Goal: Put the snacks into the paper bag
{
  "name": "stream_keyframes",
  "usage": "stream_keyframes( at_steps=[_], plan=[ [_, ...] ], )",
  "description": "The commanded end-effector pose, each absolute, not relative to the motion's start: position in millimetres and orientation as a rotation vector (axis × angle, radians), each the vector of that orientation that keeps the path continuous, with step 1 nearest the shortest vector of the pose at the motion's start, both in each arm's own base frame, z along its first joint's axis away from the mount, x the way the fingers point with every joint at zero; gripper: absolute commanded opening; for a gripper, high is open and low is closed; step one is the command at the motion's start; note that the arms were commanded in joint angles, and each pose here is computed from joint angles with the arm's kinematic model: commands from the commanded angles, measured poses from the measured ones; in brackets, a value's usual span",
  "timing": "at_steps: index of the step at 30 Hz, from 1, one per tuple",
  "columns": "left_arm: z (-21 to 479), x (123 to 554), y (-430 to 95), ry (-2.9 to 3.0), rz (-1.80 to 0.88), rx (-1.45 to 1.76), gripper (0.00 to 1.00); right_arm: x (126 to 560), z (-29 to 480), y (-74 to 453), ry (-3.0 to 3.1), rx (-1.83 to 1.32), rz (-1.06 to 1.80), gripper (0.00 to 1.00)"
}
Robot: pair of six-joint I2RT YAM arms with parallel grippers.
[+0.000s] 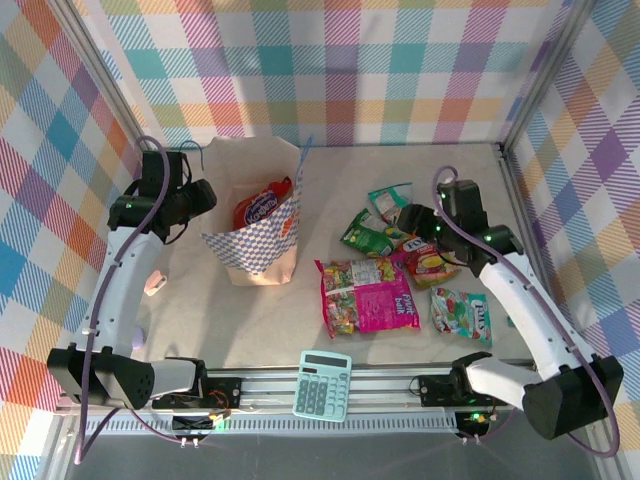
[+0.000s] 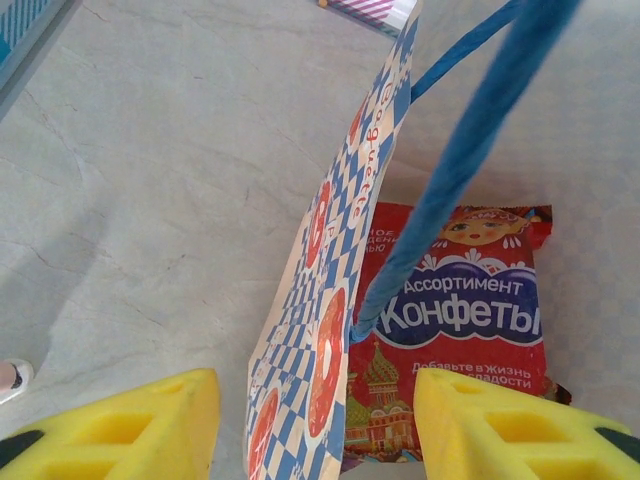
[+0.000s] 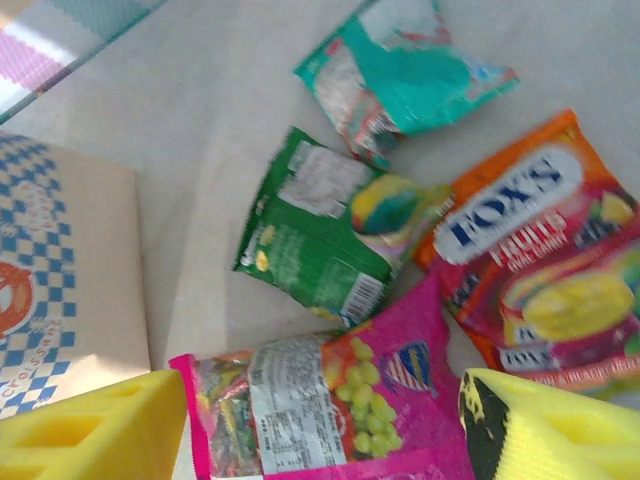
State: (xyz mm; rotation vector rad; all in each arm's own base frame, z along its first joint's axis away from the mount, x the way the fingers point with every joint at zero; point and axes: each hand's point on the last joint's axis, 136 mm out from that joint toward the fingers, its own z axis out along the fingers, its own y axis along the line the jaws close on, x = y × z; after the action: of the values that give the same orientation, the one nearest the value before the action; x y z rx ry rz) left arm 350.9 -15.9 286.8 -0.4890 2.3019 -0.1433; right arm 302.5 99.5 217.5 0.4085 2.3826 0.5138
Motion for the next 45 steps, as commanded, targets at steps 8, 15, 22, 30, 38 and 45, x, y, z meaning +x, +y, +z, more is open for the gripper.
stream_keyframes(
  at_steps=[8, 15, 22, 30, 38, 45],
  plan=[
    [295, 345, -13, 2.286, -0.097, -0.474, 0.57, 270, 177, 57, 2.405, 0.850, 0.618, 0.75],
    [294, 341, -11, 2.283, -0.079, -0.475, 0.58, 255, 147, 45, 2.449, 1.047, 0.692, 0.75],
    [291, 345, -14, 2.285, -0.092, -0.471, 0.59, 241, 138, 34, 2.434, 1.103, 0.653, 0.76],
    [289, 345, -15, 2.287, -0.090, -0.460, 0.61, 227, 135, 20, 2.410, 1.178, 0.651, 0.76],
    [286, 344, -16, 2.302, -0.087, -0.448, 0.62, 213, 122, 11, 2.418, 1.302, 0.623, 0.77],
    [287, 344, -17, 2.306, -0.088, -0.439, 0.63, 190, 112, 0, 2.443, 1.471, 0.549, 0.82]
  ],
)
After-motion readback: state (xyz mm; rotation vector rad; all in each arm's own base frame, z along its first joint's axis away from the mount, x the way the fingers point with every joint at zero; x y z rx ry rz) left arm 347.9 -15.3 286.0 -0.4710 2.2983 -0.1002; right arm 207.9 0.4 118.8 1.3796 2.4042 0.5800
